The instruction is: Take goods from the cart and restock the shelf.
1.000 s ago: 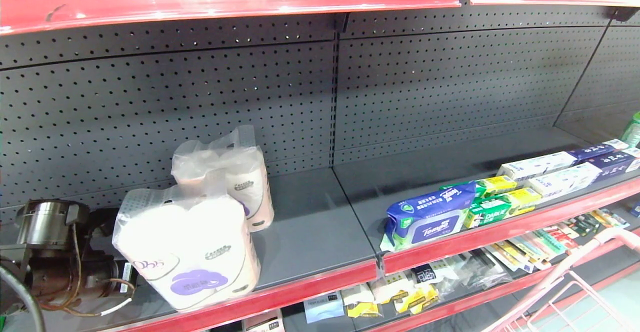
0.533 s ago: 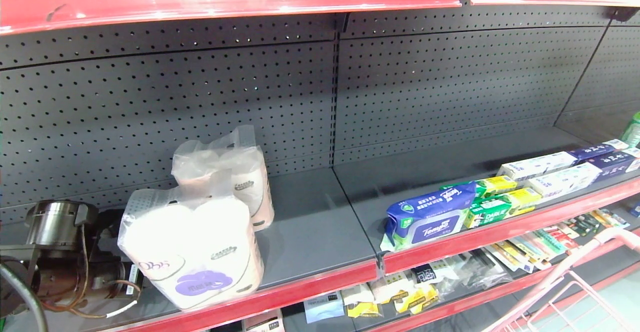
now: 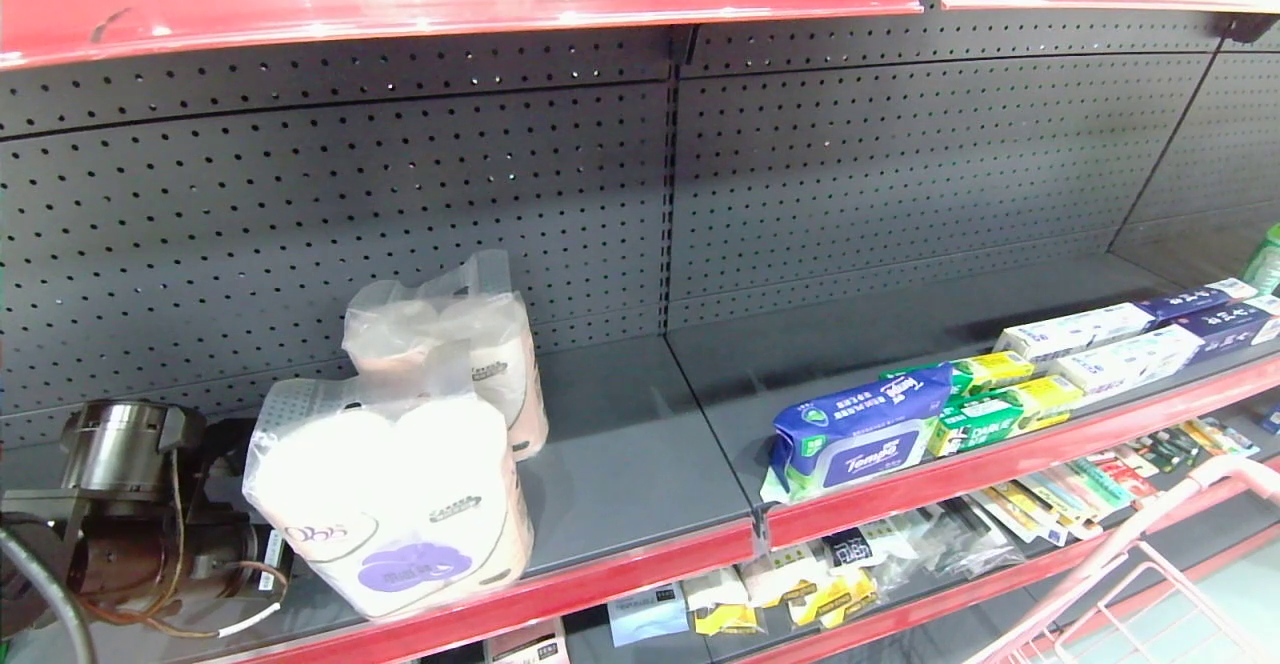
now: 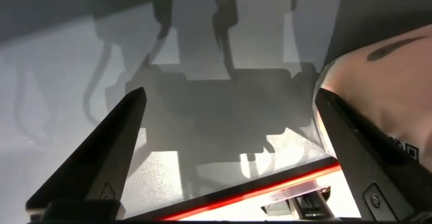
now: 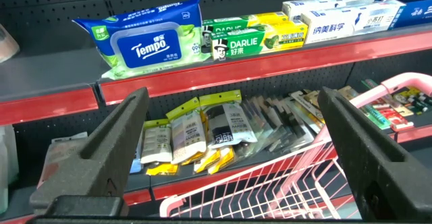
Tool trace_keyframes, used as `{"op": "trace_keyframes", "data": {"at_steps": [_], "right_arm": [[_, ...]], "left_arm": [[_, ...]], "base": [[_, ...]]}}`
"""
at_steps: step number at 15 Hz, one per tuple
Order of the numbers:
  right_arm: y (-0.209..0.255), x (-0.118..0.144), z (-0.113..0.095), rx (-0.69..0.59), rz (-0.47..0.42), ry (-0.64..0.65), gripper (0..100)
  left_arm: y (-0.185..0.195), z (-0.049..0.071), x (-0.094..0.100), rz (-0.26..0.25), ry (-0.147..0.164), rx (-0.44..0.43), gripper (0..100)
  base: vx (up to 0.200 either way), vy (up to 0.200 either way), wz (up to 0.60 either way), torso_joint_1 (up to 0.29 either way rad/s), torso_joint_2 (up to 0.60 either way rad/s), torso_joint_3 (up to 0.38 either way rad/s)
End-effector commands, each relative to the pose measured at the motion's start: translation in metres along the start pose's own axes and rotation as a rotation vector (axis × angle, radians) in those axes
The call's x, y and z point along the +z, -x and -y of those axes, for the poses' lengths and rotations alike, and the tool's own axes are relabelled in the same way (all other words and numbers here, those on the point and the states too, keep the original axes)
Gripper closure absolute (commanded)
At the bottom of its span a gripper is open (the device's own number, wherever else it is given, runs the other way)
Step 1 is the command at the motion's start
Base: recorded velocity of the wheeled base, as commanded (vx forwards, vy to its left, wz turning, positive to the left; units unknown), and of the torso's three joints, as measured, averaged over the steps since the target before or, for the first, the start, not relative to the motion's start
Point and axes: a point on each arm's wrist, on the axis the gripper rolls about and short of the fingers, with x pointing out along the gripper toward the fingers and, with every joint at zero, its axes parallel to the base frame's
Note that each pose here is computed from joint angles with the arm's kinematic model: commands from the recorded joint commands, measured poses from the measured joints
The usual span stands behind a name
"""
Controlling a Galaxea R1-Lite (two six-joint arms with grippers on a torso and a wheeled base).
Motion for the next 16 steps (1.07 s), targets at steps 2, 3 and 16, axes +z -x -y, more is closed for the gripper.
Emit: {"op": "trace_keyframes", "data": {"at_steps": [2,3,16], "right_arm": [[-0.0001,0.0,0.0,-0.001,-0.001,0.0,0],[-0.0001,0.0,0.0,0.001,-0.001,0.0,0],[-0.0001,0.0,0.0,0.001,-0.001,0.0,0]], "left_arm": [[0.0005,0.0019,-0.0003,0.0,-0.005,-0.004,0],[0.0004,0.0025,-0.0003,0.0,-0.007,-0.006,0],[0.0002,0.008,-0.0021,-0.009,-0.023,-0.022,0]], "base": [[0.0,0.0,0.0,0.0,0.0,0.0],[0.0,0.0,0.0,0.0,0.0,0.0],[0.0,0.0,0.0,0.0,0.0,0.0]]}}
